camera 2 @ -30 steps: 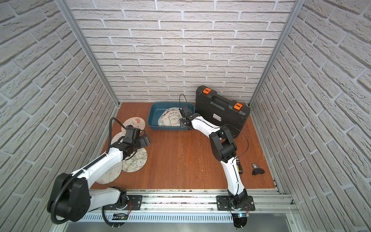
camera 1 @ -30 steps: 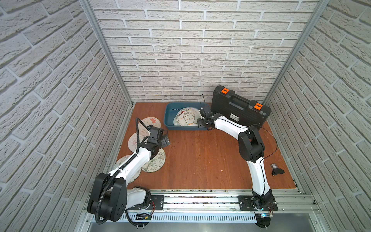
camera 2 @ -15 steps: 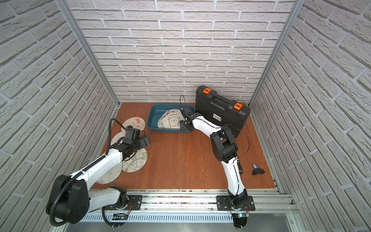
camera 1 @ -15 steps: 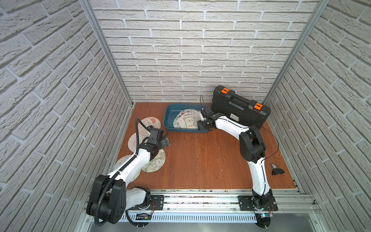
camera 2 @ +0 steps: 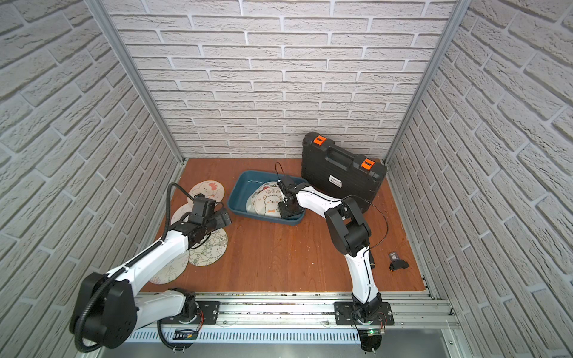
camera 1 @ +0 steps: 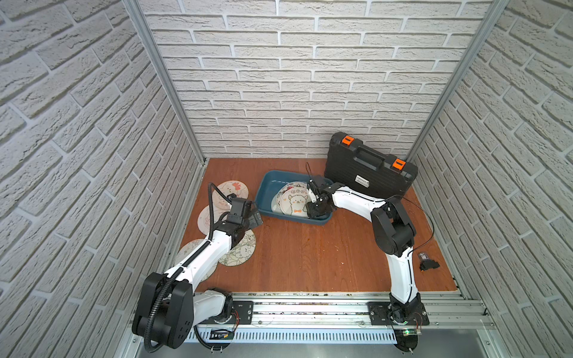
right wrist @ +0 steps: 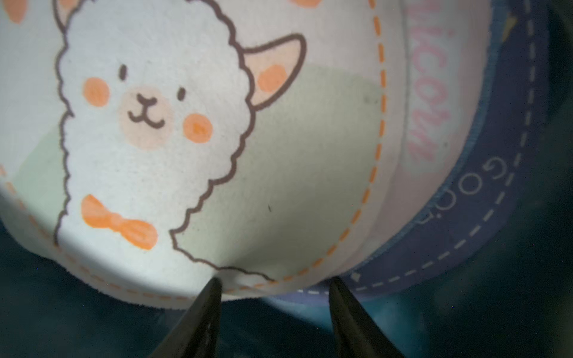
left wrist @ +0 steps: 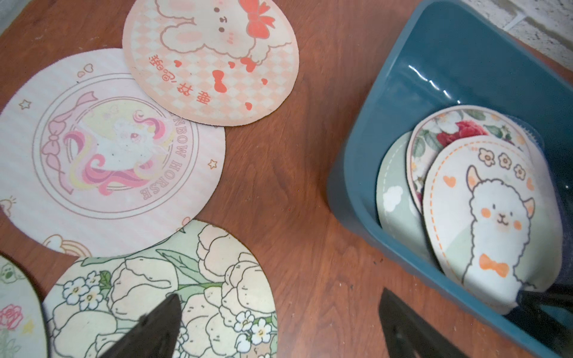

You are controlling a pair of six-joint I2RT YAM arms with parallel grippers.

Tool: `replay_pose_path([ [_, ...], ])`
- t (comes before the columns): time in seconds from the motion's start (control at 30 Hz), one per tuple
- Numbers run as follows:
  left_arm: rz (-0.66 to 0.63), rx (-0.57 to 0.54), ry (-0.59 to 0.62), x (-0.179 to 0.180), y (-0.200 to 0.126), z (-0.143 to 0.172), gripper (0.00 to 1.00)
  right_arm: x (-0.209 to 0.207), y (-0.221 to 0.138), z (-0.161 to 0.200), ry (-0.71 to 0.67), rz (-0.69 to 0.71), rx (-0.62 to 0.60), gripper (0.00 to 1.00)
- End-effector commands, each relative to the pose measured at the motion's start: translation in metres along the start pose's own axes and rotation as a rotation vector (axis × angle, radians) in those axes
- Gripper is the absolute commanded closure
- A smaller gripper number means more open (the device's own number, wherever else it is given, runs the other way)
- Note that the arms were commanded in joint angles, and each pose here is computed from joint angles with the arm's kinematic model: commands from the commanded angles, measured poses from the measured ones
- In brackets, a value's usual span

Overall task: Put the coasters into the storage box
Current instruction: Move the storage box to the center of the board.

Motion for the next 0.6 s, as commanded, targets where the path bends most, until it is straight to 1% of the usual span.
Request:
replay_pose_path([
  [0.0, -0.002, -0.009, 0.003, 0.001, -0.003, 0.003, 0.02, -0.01, -0.016, 0.016, 0.023, 0.05, 0.022, 0.43],
  [0.2, -0.007, -0.006, 0.005, 0.004, -0.004, 0.006, 0.02, -0.03, -0.014, 0.037, 0.068, 0.127, 0.035, 0.43],
  [0.23, -0.008, -0.004, 0.005, 0.004, -0.004, 0.007, 0.02, -0.032, -0.024, 0.037, 0.077, 0.13, 0.012, 0.43],
  [0.4, -0.021, -0.004, 0.006, 0.007, -0.006, 0.011, 0.02, -0.049, -0.027, 0.051, 0.111, 0.161, 0.002, 0.42],
  [0.57, -0.031, -0.004, 0.005, 0.009, -0.008, 0.012, 0.02, -0.055, -0.037, 0.055, 0.121, 0.184, -0.016, 0.42],
])
Point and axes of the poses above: each gripper's point midway between its finger pads, its own y axis out along the fingers, its own x axis along the line the jaws close on, z = x × y, the point moved 7 cm from there along -y, back along the fingers, and after that the axes turned 9 degrees about y, right-handed, at the moved point
